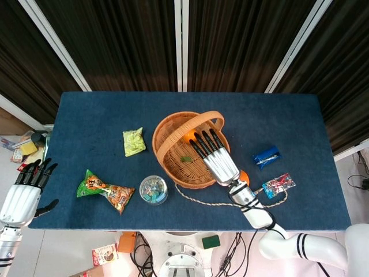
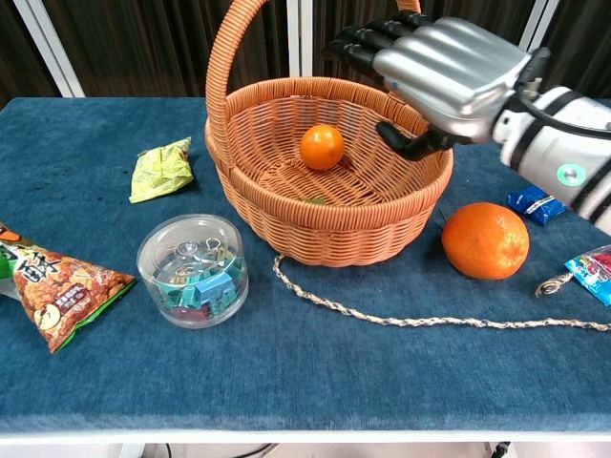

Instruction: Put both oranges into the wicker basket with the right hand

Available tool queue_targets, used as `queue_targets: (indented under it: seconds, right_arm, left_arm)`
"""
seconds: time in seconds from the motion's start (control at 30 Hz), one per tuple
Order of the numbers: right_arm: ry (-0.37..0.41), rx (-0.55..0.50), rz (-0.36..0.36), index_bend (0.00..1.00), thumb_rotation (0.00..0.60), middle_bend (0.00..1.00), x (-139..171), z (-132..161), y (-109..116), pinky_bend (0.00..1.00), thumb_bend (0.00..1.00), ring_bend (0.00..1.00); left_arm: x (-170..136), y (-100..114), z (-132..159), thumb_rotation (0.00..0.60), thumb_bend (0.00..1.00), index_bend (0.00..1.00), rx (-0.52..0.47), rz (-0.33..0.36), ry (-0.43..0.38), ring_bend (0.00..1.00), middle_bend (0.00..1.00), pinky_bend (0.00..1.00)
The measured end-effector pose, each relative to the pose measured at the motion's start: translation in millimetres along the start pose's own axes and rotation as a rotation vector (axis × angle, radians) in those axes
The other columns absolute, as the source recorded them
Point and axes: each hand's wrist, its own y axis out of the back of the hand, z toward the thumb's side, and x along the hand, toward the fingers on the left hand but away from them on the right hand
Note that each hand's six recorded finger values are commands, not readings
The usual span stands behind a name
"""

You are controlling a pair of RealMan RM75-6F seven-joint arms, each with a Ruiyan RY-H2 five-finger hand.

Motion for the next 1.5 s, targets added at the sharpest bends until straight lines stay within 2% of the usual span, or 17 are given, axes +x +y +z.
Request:
queue_targets:
  seconds: [0.2, 0.27, 0.37, 0.5, 0.67, 0.77, 0.83, 0.93, 1.07, 1.5]
  right_arm:
    - [0.006, 0.0, -0.037, 0.13, 0.6, 0.1, 43.4, -27.6, 8.4, 0.12, 0.5, 0.0]
    - [0.006, -0.015, -0.05, 0.18, 0.6, 0.15, 59.7, -37.0, 10.5, 0.19, 0.46, 0.04]
    - [-0.004, -0.036, -0.05, 0.19, 0.6, 0.2, 85.7, -53.6, 7.7, 0.21, 0.42, 0.07]
    - [-0.033, -0.022, 0.015, 0.19, 0.6, 0.19, 121.0, -78.9, -7.7, 0.21, 0.32, 0.08]
    - [-0.062, -0.03, 0.101, 0.17, 0.6, 0.13, 140.5, -95.3, -30.4, 0.13, 0.26, 0.05]
    - [-0.082, -0.04, 0.158, 0.04, 0.6, 0.03, 147.2, -101.4, -44.3, 0.05, 0.22, 0.0]
    - [-0.091, -0.049, 0.194, 0.0, 0.6, 0.0, 149.6, -101.9, -51.7, 0.02, 0.21, 0.0]
    - [-0.096, -0.09, 0.244, 0.0, 0.6, 0.0, 151.9, -98.1, -62.6, 0.01, 0.21, 0.0]
    - [-0.094, -0.148, 0.265, 0.0, 0.6, 0.0, 151.4, -89.1, -74.5, 0.01, 0.22, 0.0]
    - [-0.091, -0.226, 0.278, 0.0, 0.6, 0.0, 142.8, -71.6, -99.2, 0.04, 0.24, 0.0]
  left_arm:
    - [-1.5, 0.1, 2.2, 0.6, 0.13, 0.1, 0.003, 0.004, -0.002, 0.0, 0.02, 0.11]
    - [-1.8, -0.3, 3.2, 0.6, 0.13, 0.1, 0.005, 0.004, -0.003, 0.0, 0.02, 0.11]
    - [-2.0, -1.4, 4.8, 0.6, 0.13, 0.1, 0.008, 0.0, -0.006, 0.0, 0.02, 0.11]
    - [-2.2, -2.7, 6.4, 0.6, 0.13, 0.1, 0.012, -0.003, -0.008, 0.0, 0.02, 0.11]
    - [-2.8, -2.2, 6.5, 0.6, 0.13, 0.1, 0.008, -0.002, -0.008, 0.0, 0.02, 0.11]
    - [-2.3, -2.1, 5.6, 0.6, 0.13, 0.1, 0.007, -0.003, -0.007, 0.0, 0.02, 0.11]
    - [-2.1, -2.4, 5.6, 0.6, 0.13, 0.1, 0.007, -0.005, -0.008, 0.0, 0.03, 0.11]
    - [-2.3, -2.2, 5.9, 0.6, 0.13, 0.11, 0.006, -0.006, -0.012, 0.0, 0.03, 0.11]
    - [-2.7, -1.9, 5.2, 0.6, 0.13, 0.1, 0.005, -0.005, -0.011, 0.0, 0.02, 0.11]
    - [-2.9, -1.6, 5.1, 0.6, 0.13, 0.1, 0.004, -0.005, -0.014, 0.0, 0.02, 0.11]
